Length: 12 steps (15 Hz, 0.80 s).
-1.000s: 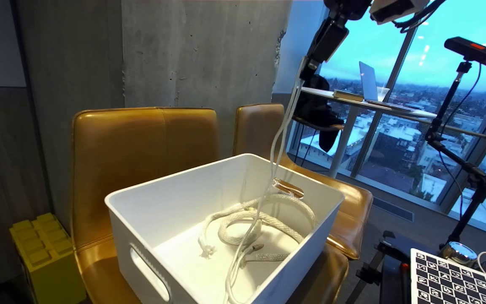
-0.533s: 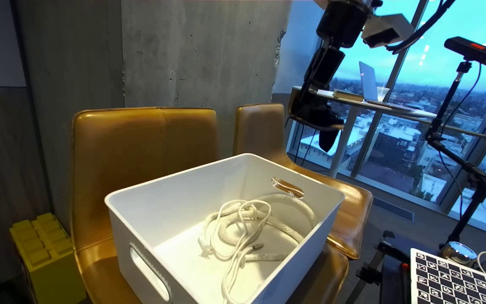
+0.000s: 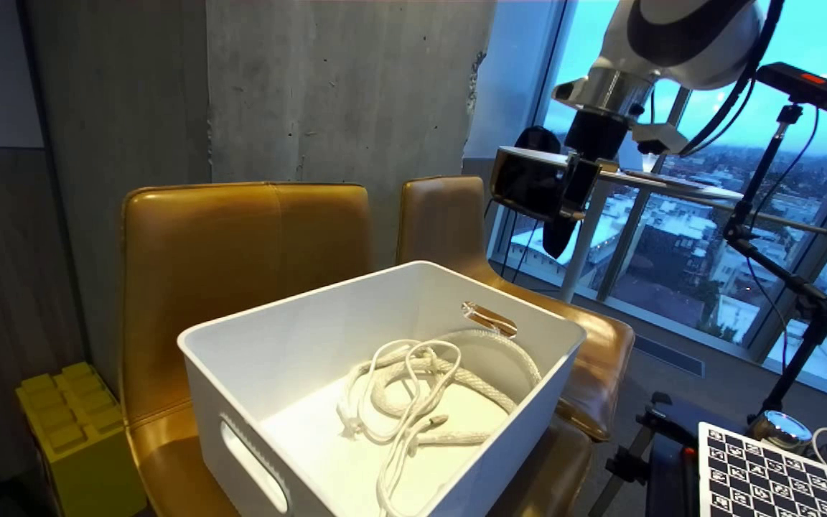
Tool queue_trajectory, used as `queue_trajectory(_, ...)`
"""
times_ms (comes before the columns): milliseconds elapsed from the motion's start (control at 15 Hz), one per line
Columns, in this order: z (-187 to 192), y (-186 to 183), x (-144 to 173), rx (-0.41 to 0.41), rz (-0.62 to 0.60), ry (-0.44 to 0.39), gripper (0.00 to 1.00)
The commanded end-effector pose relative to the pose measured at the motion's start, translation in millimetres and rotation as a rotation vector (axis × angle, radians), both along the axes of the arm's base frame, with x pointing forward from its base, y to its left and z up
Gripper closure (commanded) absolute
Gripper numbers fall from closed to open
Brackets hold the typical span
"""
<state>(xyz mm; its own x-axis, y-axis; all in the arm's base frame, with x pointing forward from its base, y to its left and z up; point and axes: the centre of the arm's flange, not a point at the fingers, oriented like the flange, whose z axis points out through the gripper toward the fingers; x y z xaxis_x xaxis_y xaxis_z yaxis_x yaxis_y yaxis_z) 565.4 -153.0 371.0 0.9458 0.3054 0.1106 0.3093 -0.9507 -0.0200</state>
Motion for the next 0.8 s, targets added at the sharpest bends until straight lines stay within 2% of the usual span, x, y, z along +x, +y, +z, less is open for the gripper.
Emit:
queue_trajectory(0,-41.0,-34.8,5.3,-0.022,-0.042,0.02,0.0)
queue_trajectory(200,-73.4,-60.5,16.0,-0.026,-0.088,0.051,0.0)
queue_trajectory(733,-146.9,-133.8,68.5,-0.064,-0.169,0.097,0.0)
